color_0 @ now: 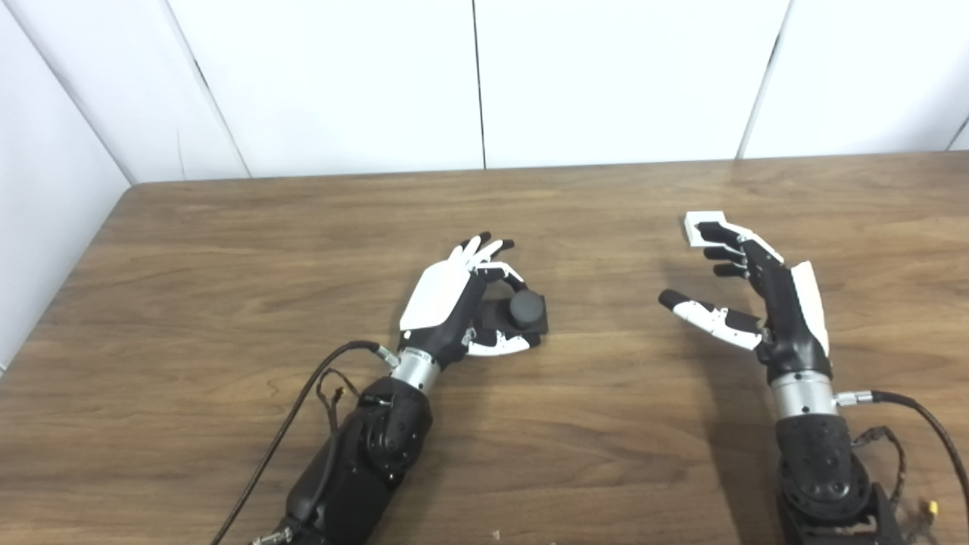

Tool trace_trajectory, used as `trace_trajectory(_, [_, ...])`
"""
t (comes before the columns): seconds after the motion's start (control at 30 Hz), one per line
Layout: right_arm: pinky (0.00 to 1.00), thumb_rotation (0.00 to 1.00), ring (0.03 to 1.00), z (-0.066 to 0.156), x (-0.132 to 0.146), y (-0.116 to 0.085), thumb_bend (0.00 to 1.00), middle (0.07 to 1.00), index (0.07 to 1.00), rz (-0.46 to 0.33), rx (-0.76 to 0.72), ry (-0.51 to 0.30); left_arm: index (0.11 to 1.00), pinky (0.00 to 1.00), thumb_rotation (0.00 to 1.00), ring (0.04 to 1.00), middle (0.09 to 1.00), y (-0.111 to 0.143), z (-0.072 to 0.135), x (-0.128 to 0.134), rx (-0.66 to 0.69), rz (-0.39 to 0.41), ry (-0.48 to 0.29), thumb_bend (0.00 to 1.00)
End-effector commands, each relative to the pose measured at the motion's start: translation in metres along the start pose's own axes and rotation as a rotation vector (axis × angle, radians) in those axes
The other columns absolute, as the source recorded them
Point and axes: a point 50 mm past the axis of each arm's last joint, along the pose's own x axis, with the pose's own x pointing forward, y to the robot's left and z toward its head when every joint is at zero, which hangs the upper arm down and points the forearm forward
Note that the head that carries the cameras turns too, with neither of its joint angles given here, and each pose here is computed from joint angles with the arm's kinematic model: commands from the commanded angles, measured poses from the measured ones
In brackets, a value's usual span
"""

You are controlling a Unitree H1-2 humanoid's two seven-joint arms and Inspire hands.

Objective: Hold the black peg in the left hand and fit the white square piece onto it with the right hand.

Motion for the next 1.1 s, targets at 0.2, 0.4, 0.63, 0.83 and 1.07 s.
trace_trajectory(0.2, [0.69,0.28,0.747,0.018,0.012,-0.009,0.7,0.786,0.758,-0.026,0.008,-0.087,0.615,1.0,0.39,1.0,0.938,-0.026,-0.028,-0.02,0.054,-0.114,0.121,0.92])
trace_trajectory(0.4, [0.69,0.29,0.746,0.017,0.012,-0.01,0.7,0.788,0.758,-0.029,0.006,-0.088,0.632,1.0,0.39,1.0,0.948,-0.025,-0.029,-0.02,0.063,-0.123,0.131,0.92])
trace_trajectory(0.63, [0.68,0.31,0.746,0.018,0.012,-0.011,0.71,0.784,0.758,-0.03,0.003,-0.092,0.578,1.0,0.34,1.0,0.939,-0.025,-0.031,-0.019,0.046,-0.109,0.144,0.91])
trace_trajectory(0.83, [0.69,0.3,0.752,0.018,0.011,-0.012,0.7,0.787,0.758,-0.03,0.005,-0.086,0.563,1.0,0.32,1.0,0.934,-0.024,-0.034,-0.019,0.054,-0.111,0.152,0.89])
trace_trajectory(1.07, [0.71,0.29,0.751,0.019,0.014,-0.014,0.71,0.783,0.755,-0.025,-0.001,-0.089,0.562,1.0,0.32,1.0,0.932,-0.023,-0.036,-0.02,0.054,-0.101,0.153,0.89])
